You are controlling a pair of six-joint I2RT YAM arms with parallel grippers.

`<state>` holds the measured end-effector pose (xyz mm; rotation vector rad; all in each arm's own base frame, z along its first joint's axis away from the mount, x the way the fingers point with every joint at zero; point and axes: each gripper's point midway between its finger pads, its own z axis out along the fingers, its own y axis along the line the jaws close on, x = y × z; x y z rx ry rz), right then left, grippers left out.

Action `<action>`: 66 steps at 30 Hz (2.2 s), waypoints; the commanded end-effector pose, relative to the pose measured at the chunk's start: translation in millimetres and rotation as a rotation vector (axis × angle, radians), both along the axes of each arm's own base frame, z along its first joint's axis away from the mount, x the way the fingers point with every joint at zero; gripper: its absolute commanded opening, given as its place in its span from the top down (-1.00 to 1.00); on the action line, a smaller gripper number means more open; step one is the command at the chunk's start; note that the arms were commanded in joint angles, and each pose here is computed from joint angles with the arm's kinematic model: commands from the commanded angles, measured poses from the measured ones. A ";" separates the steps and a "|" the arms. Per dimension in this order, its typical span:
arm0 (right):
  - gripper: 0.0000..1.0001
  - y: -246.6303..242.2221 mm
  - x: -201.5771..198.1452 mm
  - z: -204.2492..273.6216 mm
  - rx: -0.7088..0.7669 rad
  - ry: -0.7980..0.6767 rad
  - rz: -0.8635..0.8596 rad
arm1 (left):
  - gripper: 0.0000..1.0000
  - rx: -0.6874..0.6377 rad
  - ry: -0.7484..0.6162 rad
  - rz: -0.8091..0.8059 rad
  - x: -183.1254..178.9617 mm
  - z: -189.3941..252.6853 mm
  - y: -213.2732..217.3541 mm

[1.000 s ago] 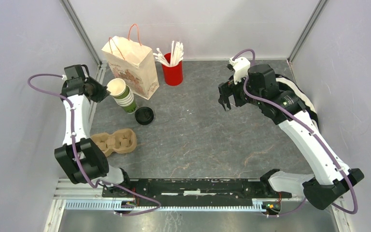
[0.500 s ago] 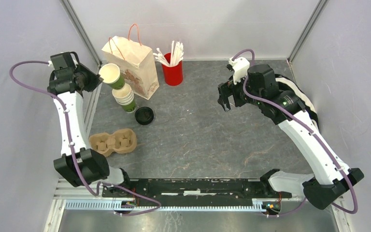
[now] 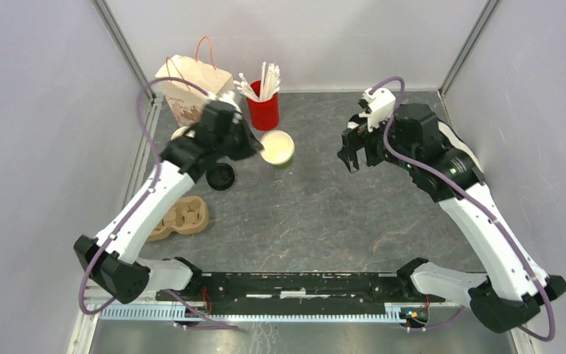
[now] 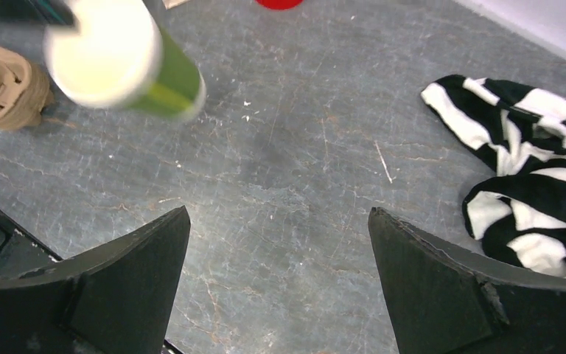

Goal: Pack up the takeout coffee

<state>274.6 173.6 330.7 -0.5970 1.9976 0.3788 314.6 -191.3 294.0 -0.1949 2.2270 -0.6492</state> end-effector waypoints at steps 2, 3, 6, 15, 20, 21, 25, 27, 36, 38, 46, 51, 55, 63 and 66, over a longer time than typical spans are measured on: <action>-0.96 -25.5 -21.1 29.4 0.059 -0.089 -0.088 | 0.96 0.047 0.016 -0.144 -31.2 -43.3 -99.5; -0.96 -28.9 -24.4 29.5 0.064 -0.091 -0.099 | 0.96 0.049 0.021 -0.179 -39.6 -47.4 -114.8; -0.96 -40.4 -35.5 31.7 0.082 -0.101 -0.137 | 0.96 0.040 0.067 -0.280 -57.9 -77.9 -160.8; -0.96 -65.8 -56.3 45.5 0.109 -0.140 -0.212 | 0.96 0.131 0.136 -0.498 -97.6 -136.3 -233.8; -0.96 -67.9 -61.7 43.3 0.119 -0.137 -0.214 | 0.96 0.154 0.126 -0.520 -100.4 -142.2 -241.7; -0.96 -68.0 -62.3 43.7 0.120 -0.138 -0.212 | 0.96 0.156 0.124 -0.519 -99.7 -142.0 -241.7; -0.96 -67.6 -62.4 43.6 0.122 -0.139 -0.209 | 0.95 0.155 0.125 -0.526 -100.0 -142.7 -243.4; -0.96 -65.9 -62.3 43.8 0.127 -0.138 -0.203 | 0.75 0.153 0.127 -0.532 -101.0 -142.7 -244.0; -0.96 -69.8 -60.7 41.0 0.099 -0.148 -0.211 | -0.42 0.251 0.095 -0.344 -89.2 -104.6 -144.3; -0.96 -65.2 -58.8 34.2 0.097 -0.135 -0.196 | -0.43 0.268 0.126 -0.240 -79.4 -104.5 -95.6; -0.96 -41.7 -44.3 16.0 0.091 -0.093 -0.122 | -0.55 0.410 0.249 -0.044 -31.6 -136.2 40.1; -0.96 -32.9 -36.1 8.1 0.067 -0.068 -0.093 | -0.39 0.417 0.368 -0.008 2.9 -165.7 66.7; -0.96 -31.2 -30.9 -0.1 0.041 -0.051 -0.093 | -0.26 0.407 0.404 -0.016 26.3 -181.5 75.6; -0.96 -32.0 -15.6 -8.9 -0.026 -0.047 -0.107 | -0.03 0.435 0.443 -0.017 55.1 -199.4 87.2; -0.96 -30.6 -12.3 -10.9 -0.037 -0.045 -0.104 | 0.08 0.423 0.458 -0.024 61.8 -205.3 86.2</action>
